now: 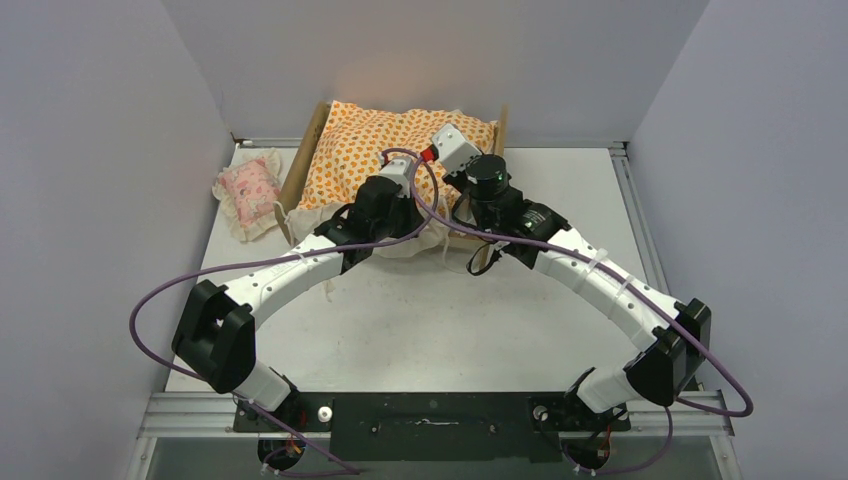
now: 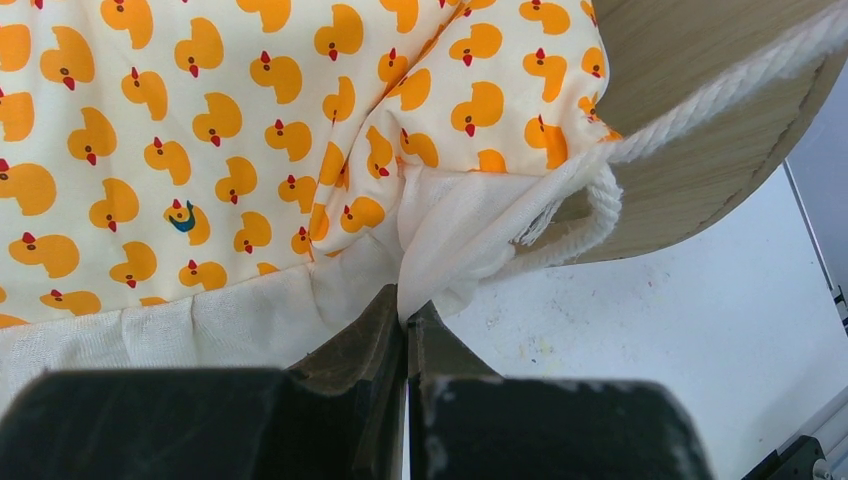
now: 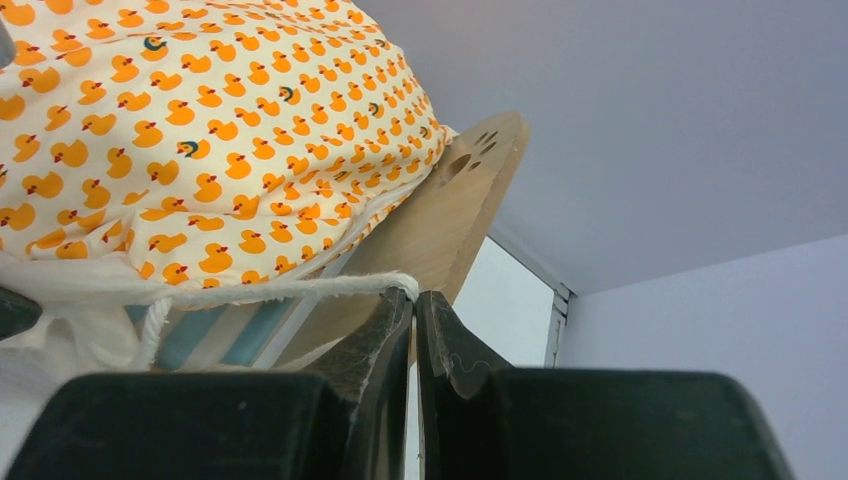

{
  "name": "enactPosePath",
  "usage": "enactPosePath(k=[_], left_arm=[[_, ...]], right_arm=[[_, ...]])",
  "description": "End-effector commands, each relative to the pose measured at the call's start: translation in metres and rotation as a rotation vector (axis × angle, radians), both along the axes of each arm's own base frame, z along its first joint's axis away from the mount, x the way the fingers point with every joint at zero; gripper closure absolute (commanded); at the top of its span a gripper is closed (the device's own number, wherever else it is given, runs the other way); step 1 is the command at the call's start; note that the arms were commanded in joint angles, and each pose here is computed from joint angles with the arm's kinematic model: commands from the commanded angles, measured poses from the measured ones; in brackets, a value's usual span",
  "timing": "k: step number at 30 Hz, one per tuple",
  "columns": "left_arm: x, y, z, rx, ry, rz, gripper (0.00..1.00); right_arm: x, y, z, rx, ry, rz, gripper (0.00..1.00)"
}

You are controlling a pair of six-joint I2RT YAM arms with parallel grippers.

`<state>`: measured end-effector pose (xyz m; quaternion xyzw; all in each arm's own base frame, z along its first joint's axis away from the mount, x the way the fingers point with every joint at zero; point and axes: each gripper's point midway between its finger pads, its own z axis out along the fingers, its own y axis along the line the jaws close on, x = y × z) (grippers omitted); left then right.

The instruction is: Set up the pet bed

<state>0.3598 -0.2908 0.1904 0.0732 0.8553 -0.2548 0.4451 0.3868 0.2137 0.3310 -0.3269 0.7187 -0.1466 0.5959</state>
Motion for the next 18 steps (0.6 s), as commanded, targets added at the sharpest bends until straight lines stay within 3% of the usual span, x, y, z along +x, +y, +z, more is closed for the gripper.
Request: enactPosePath(k=[1, 10, 18], left_arm=[[0.012, -0.007, 0.030, -0.055, -0.067, -0.007, 1.00], [0.012, -0.010, 0.031, -0.065, -0.066, -0.016, 1.00], [0.011, -0.012, 0.027, -0.066, -0.055, -0.022, 1.00]], right_arm=[[-0.005, -0.025, 0.055, 0.063, -0.169, -0.094, 0.95], [-0.008, -0.023, 0.065, -0.073, -0.194, -0.026, 0.95], [-0.018, -0.006, 0.036, -0.064, -0.110, 0.081, 0.94]])
